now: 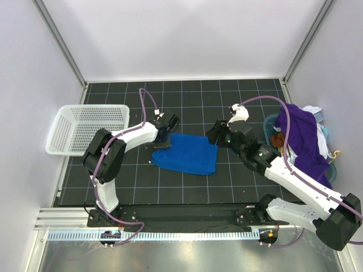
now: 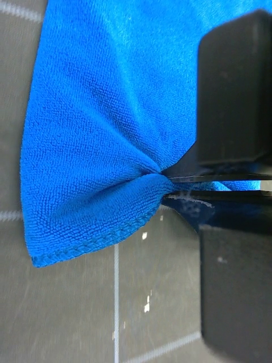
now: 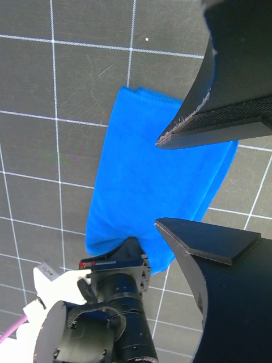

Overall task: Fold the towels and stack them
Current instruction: Neatly place the folded towel into the bin

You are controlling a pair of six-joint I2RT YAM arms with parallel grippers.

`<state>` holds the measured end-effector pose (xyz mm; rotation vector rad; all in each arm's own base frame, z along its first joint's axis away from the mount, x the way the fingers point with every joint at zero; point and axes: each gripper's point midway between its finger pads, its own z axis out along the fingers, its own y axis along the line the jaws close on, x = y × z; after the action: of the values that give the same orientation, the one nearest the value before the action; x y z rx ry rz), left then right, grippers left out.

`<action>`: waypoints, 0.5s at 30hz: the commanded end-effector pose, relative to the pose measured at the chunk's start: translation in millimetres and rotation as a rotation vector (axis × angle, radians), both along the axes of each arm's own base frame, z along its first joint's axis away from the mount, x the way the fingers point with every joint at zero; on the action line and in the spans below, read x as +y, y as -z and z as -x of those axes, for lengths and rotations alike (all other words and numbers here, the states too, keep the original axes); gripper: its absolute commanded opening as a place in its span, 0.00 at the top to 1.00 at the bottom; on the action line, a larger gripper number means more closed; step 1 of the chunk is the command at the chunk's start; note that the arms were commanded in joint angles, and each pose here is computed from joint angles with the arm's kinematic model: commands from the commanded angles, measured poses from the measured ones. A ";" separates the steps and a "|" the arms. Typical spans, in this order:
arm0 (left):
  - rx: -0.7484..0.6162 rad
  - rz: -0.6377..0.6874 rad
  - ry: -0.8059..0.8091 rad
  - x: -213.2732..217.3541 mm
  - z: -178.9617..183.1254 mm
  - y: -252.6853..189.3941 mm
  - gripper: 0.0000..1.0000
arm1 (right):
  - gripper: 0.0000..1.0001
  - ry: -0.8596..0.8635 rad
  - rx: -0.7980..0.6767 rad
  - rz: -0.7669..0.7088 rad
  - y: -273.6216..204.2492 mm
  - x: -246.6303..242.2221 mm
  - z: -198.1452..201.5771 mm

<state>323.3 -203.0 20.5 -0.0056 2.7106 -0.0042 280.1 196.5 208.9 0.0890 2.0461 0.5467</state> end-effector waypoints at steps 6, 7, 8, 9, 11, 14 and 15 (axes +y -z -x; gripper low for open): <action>-0.020 -0.258 0.008 37.8 -14.3 -14.2 1.00 | 0.41 -0.018 -0.055 0.009 -21.5 5.3 -11.7; -0.032 -0.275 0.007 40.3 -16.8 -17.5 1.00 | 0.41 -0.020 -0.056 0.008 -21.6 5.9 -12.0; -0.041 -0.285 0.005 41.5 -18.7 -20.7 1.00 | 0.41 -0.023 -0.053 0.006 -21.1 6.8 -11.7; -0.045 -0.299 0.004 42.8 -21.0 -26.8 1.00 | 0.42 -0.024 -0.051 0.009 -20.0 6.9 -12.0; -0.069 -0.347 -0.009 49.5 -27.2 -36.4 1.00 | 0.42 -0.025 -0.047 0.011 -18.6 6.8 -11.4; -0.101 -0.386 -0.018 55.1 -32.6 -55.7 1.00 | 0.42 -0.027 -0.055 0.014 -18.6 5.3 -10.8; -0.124 -0.415 -0.030 61.0 -35.5 -64.4 1.00 | 0.42 -0.027 -0.056 0.022 -18.3 4.4 -12.3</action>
<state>348.3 -162.6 52.6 0.0746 2.6318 0.3930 283.9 198.6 203.5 0.0441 2.0669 0.5160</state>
